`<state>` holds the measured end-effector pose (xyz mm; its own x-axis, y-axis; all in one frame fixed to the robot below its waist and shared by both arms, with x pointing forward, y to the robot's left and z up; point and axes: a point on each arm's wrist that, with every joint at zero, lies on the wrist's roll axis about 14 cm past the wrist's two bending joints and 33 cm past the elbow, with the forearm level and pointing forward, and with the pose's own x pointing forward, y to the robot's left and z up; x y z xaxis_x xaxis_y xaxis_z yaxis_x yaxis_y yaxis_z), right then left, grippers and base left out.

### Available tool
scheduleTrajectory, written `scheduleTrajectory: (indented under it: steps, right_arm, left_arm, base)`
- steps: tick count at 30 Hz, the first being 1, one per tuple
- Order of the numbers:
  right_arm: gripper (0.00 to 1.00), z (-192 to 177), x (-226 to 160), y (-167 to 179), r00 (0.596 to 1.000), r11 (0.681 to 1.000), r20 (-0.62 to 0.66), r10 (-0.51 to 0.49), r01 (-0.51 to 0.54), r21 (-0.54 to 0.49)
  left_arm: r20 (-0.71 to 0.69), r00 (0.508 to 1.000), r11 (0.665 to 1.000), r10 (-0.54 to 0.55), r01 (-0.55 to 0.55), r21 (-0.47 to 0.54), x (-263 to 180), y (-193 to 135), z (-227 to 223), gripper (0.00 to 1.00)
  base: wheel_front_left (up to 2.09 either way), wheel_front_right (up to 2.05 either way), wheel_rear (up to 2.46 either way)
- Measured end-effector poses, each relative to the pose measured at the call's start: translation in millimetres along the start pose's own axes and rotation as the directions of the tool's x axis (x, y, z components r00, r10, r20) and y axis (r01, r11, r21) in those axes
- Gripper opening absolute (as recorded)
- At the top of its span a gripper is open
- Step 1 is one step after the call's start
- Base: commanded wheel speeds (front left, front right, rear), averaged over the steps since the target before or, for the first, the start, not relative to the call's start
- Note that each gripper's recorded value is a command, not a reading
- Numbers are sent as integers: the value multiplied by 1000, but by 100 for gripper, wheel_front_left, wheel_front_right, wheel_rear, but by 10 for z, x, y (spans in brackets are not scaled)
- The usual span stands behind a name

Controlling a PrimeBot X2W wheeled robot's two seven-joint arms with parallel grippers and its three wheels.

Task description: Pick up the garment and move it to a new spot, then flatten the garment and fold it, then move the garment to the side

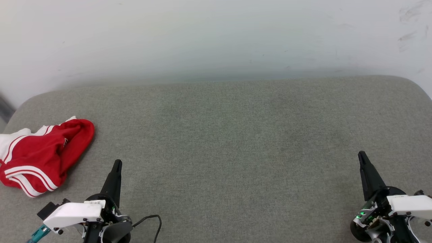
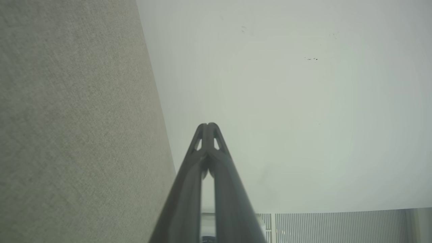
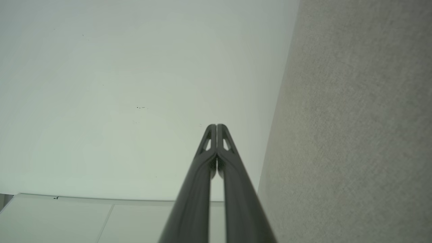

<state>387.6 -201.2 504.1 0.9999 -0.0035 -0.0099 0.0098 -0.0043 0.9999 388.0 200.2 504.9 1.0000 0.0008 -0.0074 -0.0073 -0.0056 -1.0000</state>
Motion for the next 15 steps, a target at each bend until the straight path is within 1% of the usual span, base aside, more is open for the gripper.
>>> scheduleTrajectory:
  steps: [15]
  right_arm:
    - [0, -1, 0, 0, 1000, 1000, 0, 0, 0, 0]
  left_arm:
    - [0, 1000, 1000, 0, 0, 0, 0, 0, -1, 0]
  base:
    - [0, 0, 0]
